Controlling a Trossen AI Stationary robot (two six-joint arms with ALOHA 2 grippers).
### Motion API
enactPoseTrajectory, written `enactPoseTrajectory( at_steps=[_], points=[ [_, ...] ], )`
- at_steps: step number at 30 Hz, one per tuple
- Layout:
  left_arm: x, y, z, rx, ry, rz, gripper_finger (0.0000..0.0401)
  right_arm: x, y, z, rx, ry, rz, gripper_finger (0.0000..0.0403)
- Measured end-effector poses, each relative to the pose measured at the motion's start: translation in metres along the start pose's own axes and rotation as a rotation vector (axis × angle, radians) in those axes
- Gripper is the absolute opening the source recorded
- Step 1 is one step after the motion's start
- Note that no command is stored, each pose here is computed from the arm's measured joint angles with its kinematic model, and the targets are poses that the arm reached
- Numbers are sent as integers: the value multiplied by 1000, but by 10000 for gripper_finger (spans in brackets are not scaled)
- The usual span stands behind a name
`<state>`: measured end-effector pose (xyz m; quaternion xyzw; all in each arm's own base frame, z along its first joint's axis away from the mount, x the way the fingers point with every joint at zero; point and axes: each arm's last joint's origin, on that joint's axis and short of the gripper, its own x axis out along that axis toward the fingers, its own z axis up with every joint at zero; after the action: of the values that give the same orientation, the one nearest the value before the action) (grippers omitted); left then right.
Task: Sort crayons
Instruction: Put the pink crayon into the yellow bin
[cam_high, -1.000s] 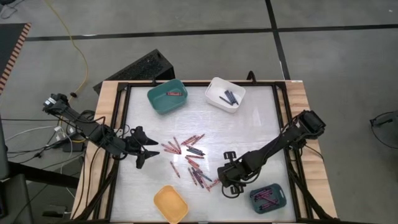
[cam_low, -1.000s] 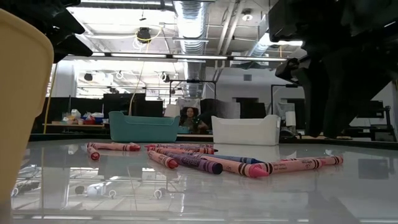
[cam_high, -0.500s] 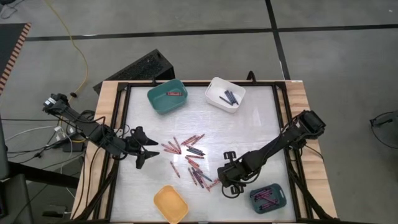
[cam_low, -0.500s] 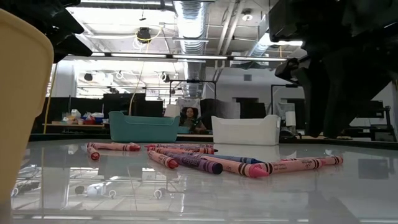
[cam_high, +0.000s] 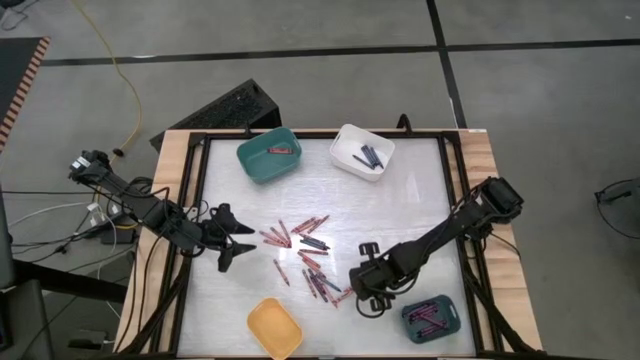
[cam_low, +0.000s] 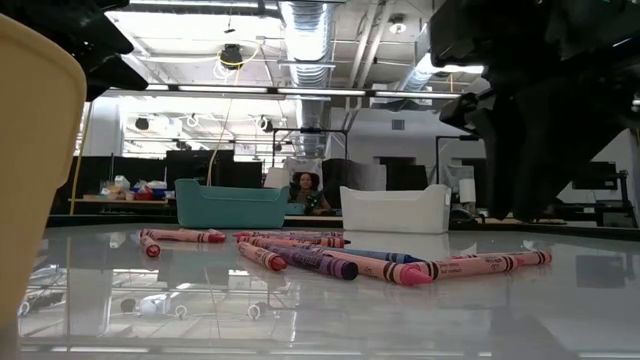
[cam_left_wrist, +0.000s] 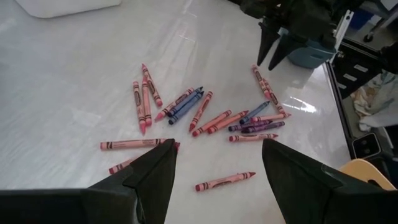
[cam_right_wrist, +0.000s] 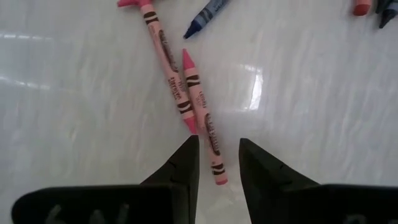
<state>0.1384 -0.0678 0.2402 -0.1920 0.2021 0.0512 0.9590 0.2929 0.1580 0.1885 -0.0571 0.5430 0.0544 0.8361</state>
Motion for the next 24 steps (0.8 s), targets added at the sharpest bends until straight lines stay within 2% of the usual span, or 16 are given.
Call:
enactPoseTrajectory(
  at_steps=[19, 24],
  points=[
    [0, -1, 1, 26, 0, -23, 228, 0, -3, 1, 22, -2, -11, 107],
    [0, -4, 5, 55, -38, -43, 228, 0, -3, -1, 20, 16, -16, 107]
  ],
)
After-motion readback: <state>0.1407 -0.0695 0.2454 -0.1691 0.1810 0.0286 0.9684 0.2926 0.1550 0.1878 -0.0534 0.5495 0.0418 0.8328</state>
